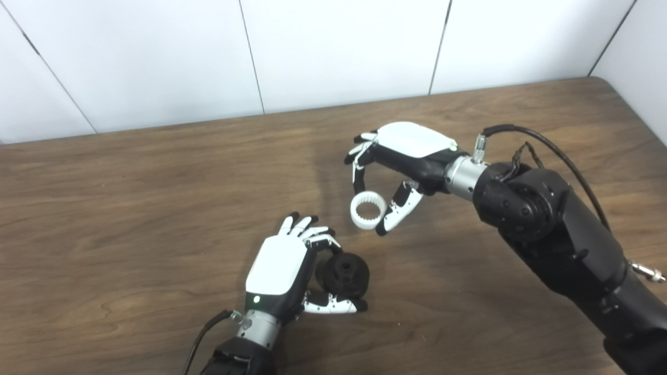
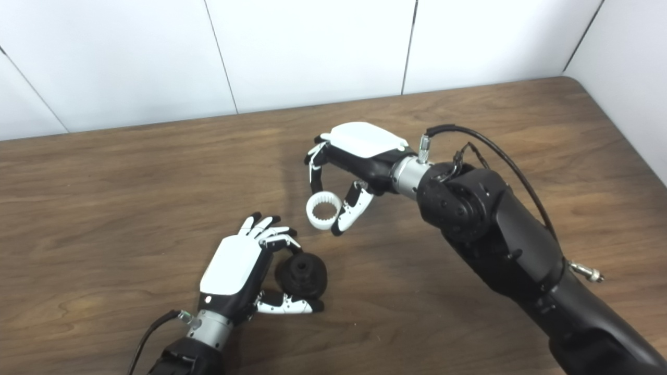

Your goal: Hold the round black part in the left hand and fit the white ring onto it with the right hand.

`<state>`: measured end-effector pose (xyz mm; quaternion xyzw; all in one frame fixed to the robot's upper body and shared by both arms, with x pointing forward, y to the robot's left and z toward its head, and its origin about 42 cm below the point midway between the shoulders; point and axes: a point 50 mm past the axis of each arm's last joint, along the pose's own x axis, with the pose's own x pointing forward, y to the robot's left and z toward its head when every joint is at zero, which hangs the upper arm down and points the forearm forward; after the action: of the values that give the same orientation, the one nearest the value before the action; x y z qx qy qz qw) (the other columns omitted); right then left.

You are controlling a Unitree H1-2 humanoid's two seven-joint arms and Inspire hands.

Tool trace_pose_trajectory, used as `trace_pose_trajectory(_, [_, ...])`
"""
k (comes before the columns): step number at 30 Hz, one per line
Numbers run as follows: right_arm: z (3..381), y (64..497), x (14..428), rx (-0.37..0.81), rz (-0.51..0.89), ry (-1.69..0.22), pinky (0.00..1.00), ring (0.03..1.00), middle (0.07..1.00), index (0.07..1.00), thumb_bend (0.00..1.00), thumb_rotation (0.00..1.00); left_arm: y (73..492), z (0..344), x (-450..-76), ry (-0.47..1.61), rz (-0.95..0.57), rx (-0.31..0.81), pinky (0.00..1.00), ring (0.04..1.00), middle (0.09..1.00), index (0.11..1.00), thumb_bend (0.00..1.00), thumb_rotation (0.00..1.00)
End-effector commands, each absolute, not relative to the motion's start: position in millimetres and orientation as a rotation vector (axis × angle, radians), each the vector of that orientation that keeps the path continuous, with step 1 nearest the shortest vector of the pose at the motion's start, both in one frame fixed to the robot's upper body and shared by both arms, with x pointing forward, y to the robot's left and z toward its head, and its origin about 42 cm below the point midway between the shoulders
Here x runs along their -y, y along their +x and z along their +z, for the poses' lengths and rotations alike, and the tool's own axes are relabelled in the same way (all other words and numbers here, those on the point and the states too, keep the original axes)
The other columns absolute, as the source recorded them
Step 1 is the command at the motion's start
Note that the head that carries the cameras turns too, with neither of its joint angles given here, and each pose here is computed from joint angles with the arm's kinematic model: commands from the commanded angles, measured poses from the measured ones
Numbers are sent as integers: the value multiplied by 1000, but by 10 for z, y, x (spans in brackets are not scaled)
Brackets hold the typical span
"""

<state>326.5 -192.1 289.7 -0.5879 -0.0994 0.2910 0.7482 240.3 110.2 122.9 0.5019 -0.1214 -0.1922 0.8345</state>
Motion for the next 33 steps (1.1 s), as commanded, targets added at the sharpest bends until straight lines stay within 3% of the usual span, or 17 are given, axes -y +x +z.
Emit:
trace_pose_trajectory(1, [3044,3217,1881,288,623,-1281,994,970,838,483,525,137,2316,989,-1110,1105,-490,145,1000,914,786,483,525,55])
trace_pose_trajectory(33, [2786,3035,1703,275,742,-1261,980,957,832,483,525,137,2359,1048,-1102,1106,-493,135,1000,921,792,482,525,55])
